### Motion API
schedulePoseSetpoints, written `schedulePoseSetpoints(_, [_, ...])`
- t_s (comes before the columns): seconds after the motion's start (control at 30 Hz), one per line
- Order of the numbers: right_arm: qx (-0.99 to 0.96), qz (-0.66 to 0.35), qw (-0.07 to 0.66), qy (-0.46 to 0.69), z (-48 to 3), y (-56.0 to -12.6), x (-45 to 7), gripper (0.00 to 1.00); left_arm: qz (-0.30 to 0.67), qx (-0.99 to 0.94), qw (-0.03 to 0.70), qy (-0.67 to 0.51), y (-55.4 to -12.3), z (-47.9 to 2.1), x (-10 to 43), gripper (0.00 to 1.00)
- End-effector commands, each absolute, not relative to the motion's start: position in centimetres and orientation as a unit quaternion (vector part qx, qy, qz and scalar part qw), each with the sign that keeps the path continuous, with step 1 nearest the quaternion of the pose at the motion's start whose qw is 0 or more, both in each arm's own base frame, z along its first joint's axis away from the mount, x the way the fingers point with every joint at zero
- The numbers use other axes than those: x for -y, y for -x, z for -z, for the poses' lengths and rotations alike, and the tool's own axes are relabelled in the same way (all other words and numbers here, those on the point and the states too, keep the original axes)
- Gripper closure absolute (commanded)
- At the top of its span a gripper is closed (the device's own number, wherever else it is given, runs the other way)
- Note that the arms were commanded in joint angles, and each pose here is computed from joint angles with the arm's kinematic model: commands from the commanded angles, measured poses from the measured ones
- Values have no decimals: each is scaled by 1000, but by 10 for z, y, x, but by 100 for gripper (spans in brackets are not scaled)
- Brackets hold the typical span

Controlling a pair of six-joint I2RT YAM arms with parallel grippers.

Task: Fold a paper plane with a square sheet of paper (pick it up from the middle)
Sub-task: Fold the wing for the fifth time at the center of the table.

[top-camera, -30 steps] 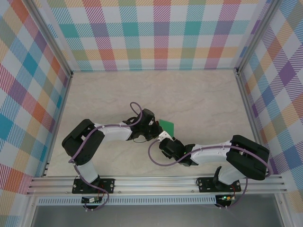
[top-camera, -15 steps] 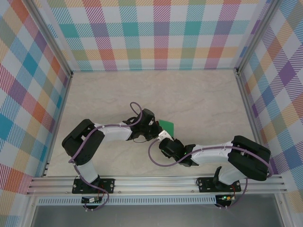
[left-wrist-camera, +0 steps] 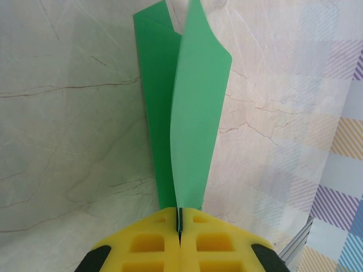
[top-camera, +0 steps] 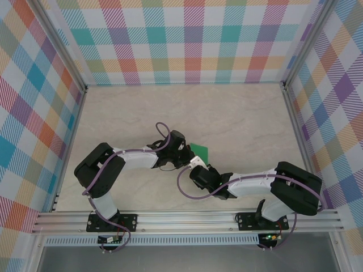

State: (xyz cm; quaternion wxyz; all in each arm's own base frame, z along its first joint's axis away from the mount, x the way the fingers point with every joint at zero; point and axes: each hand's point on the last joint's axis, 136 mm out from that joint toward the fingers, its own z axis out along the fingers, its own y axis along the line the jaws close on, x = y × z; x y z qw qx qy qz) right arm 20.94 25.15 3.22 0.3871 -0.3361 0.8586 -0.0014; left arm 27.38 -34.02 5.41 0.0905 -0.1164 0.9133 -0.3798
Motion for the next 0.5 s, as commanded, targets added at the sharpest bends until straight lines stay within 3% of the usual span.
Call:
schedulePoseSetpoints(0.0, [-858,6,398,324,-39,-214,-256,93,379,-914,93,111,-268,-65,341,100])
schedulePoseSetpoints(0.13, [-855,3,402,327,-40,-215,-258,99,371,-916,101,110,-269,-69,337,96])
schedulePoseSetpoints(0.23, [-850,-11,406,337,-43,-213,-263,100,352,-921,117,116,-271,-75,326,82])
schedulePoseSetpoints(0.37, [-843,-71,401,351,-47,-207,-275,100,317,-925,162,135,-277,-92,301,55])
schedulePoseSetpoints(0.47, [-843,-103,397,349,-50,-206,-279,100,276,-931,188,148,-277,-100,276,45])
